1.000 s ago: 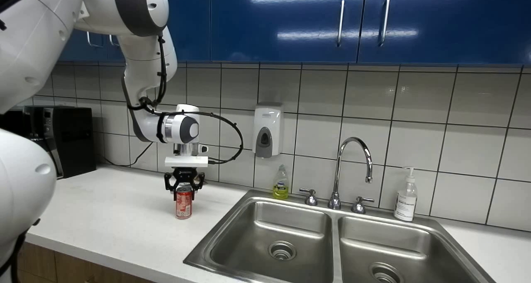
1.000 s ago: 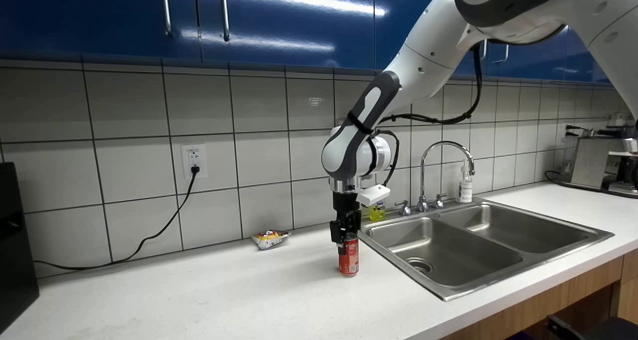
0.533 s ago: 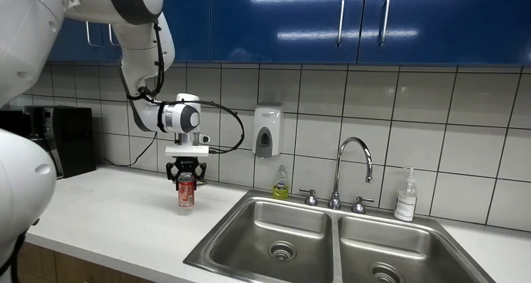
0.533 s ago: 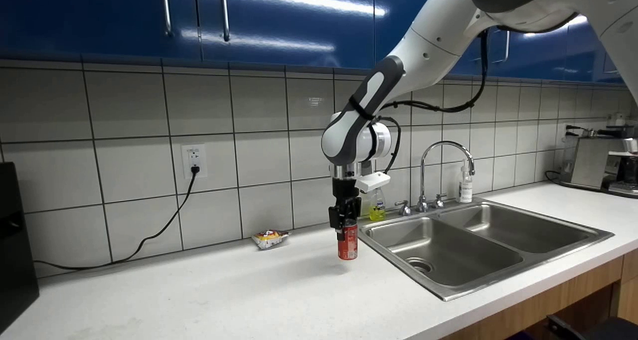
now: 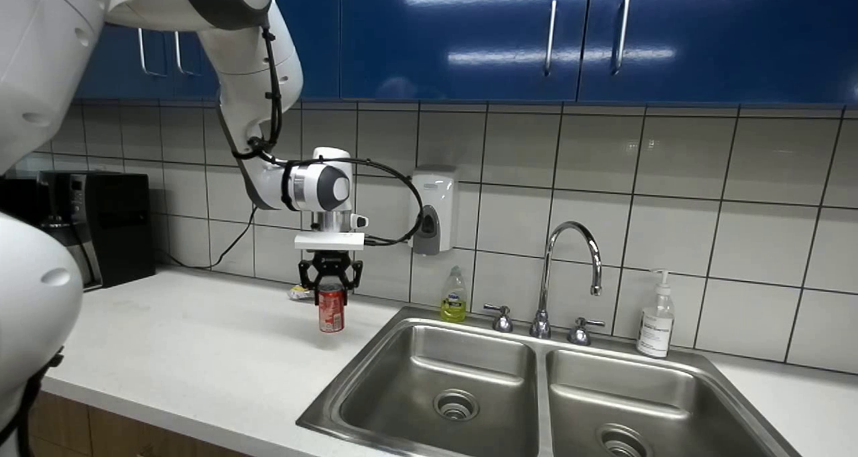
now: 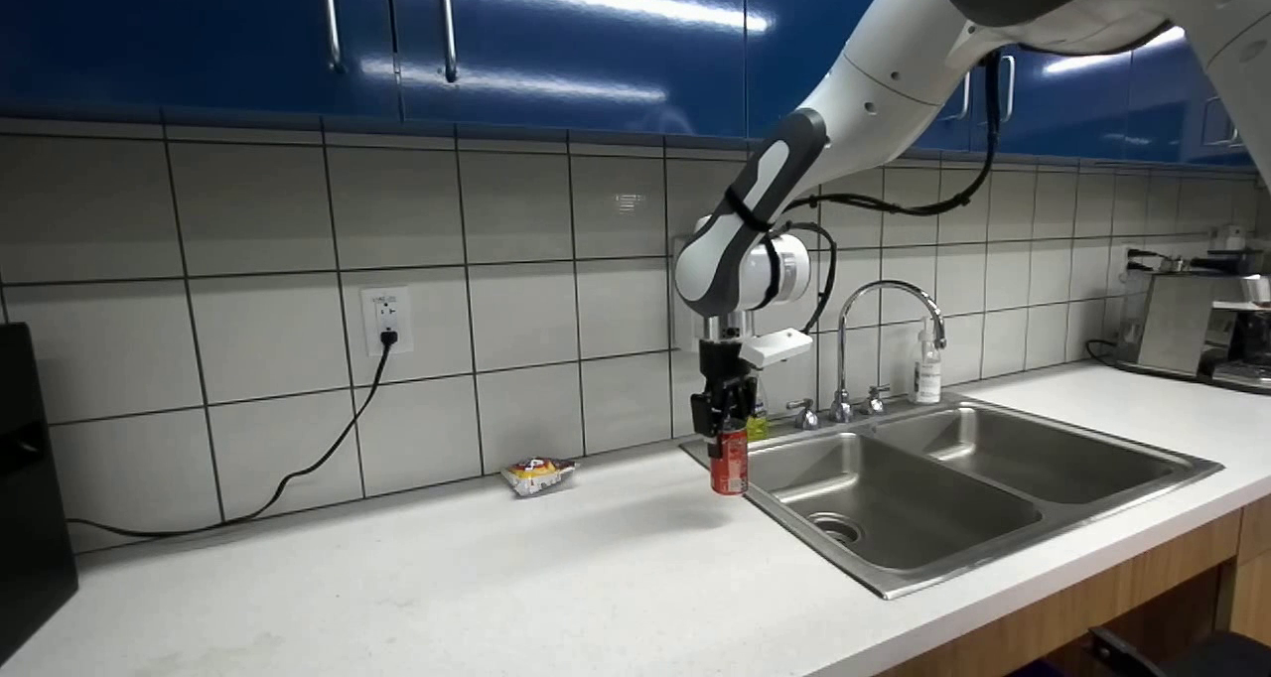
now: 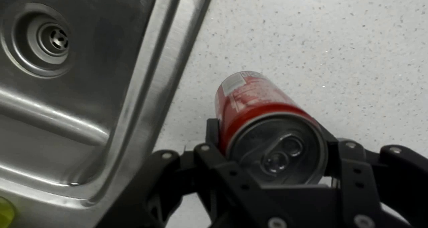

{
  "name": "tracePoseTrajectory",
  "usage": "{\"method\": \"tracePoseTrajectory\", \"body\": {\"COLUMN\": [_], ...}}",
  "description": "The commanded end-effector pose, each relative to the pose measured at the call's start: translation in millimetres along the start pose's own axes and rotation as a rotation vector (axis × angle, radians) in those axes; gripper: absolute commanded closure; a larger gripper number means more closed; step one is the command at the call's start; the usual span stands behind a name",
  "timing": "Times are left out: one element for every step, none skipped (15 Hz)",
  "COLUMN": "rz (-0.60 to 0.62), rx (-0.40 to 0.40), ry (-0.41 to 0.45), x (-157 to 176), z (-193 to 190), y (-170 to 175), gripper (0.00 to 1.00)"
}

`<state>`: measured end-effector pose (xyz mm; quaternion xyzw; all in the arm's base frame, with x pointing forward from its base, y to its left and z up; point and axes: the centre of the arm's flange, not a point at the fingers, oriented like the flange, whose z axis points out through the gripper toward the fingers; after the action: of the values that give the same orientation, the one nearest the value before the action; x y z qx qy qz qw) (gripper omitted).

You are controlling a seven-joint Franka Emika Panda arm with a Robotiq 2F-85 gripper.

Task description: Put the can in the left sink

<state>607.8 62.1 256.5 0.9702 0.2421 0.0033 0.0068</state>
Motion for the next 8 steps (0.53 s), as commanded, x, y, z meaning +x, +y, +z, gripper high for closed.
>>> {"method": "tracePoseTrajectory", "body": {"rz": [0.099, 0.125, 0.147, 0.169, 0.202, 0.234, 0.26, 0.29], "rx": [-0.009, -0.013, -0.015, -0.008, -0.021, -0.022, -0.02, -0.021], "ry": [-0.007, -0.006, -0.005, -0.013, -0.003, -0.004, -0.006, -0.008], "x": [-24.2, -31.0, -37.0, -43.9, -51.2, -58.2, -64.6, -70.9], "z": [-20.1, -20.9, -21.7, -21.9, -22.6, -21.9, -22.3, -20.9], "y": [38.1, 50.0, 61.1, 73.5, 84.8, 95.7, 105.8, 117.0], "gripper": [0.62, 0.62, 0.62, 0.62, 0.62, 0.62, 0.62, 0.62]}}
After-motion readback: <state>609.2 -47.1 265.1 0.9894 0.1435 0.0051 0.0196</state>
